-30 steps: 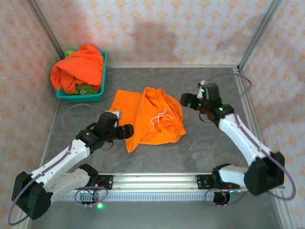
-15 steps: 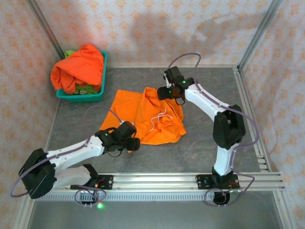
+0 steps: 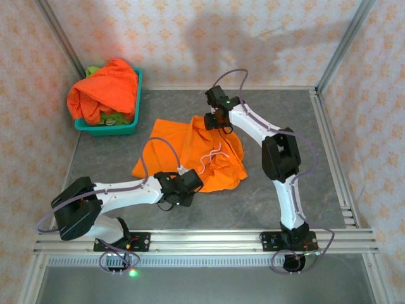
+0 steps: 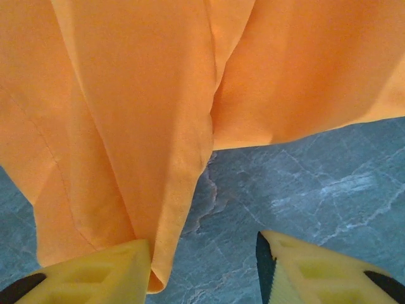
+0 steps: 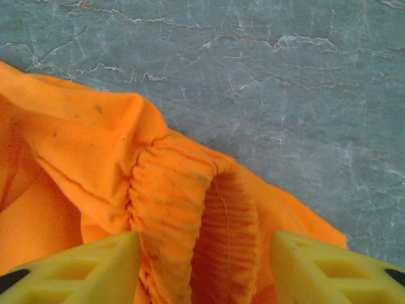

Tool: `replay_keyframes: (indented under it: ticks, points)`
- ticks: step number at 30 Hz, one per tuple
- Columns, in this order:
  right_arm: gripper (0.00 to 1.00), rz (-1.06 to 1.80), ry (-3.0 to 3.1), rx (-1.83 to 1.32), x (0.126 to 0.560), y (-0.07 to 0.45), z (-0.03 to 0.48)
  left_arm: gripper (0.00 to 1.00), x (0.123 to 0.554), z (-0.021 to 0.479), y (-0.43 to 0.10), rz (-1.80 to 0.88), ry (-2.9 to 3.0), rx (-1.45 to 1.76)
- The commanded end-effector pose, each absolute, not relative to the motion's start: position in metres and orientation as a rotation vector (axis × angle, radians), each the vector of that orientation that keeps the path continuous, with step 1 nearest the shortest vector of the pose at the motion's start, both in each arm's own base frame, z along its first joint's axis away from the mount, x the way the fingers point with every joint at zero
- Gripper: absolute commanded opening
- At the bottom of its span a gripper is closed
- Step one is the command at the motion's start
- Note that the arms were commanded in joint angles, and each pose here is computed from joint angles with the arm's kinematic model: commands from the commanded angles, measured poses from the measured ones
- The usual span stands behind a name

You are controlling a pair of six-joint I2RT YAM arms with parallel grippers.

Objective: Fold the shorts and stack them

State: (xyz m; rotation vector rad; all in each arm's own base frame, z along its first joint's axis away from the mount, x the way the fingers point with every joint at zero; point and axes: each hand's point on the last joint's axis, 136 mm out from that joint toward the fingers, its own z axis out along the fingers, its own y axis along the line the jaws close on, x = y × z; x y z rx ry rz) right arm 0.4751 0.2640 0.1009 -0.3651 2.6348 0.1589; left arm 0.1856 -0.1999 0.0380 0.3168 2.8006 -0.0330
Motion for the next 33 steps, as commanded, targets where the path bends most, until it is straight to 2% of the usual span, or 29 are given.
replay_keyframes:
  ticks: [1,8,11,16,19,24,25,28,33]
  points:
    - [0.50,0.128,2.640,-0.329,0.483,0.263,0.103,0.44,0.189,0.038,-0.185,0.106,2.784,0.291]
    - [0.36,0.110,2.648,-0.299,0.490,0.264,0.096,0.42,0.187,0.031,-0.169,0.185,2.770,0.267]
    - [0.23,0.094,2.649,-0.287,0.491,0.261,0.094,0.40,0.187,0.029,-0.161,0.240,2.766,0.260]
    - [0.11,0.096,2.655,-0.273,0.489,0.259,0.096,0.35,0.189,0.025,-0.155,0.283,2.746,0.247]
    - [0.07,0.106,2.646,-0.269,0.487,0.258,0.101,0.29,0.191,0.021,-0.151,0.318,2.736,0.239]
    - [0.01,0.160,2.608,-0.234,0.487,0.255,0.116,0.05,0.195,0.015,-0.153,0.322,2.720,0.229]
    - [0.00,0.174,2.600,-0.230,0.487,0.254,0.121,0.00,0.197,0.018,-0.154,0.327,2.710,0.227]
    - [0.00,0.213,2.566,-0.200,0.488,0.249,0.138,0.00,0.207,0.039,-0.155,0.331,2.654,0.216]
    - [0.00,0.272,2.451,-0.127,0.488,0.229,0.186,0.00,0.232,0.117,-0.150,0.298,2.479,0.181]
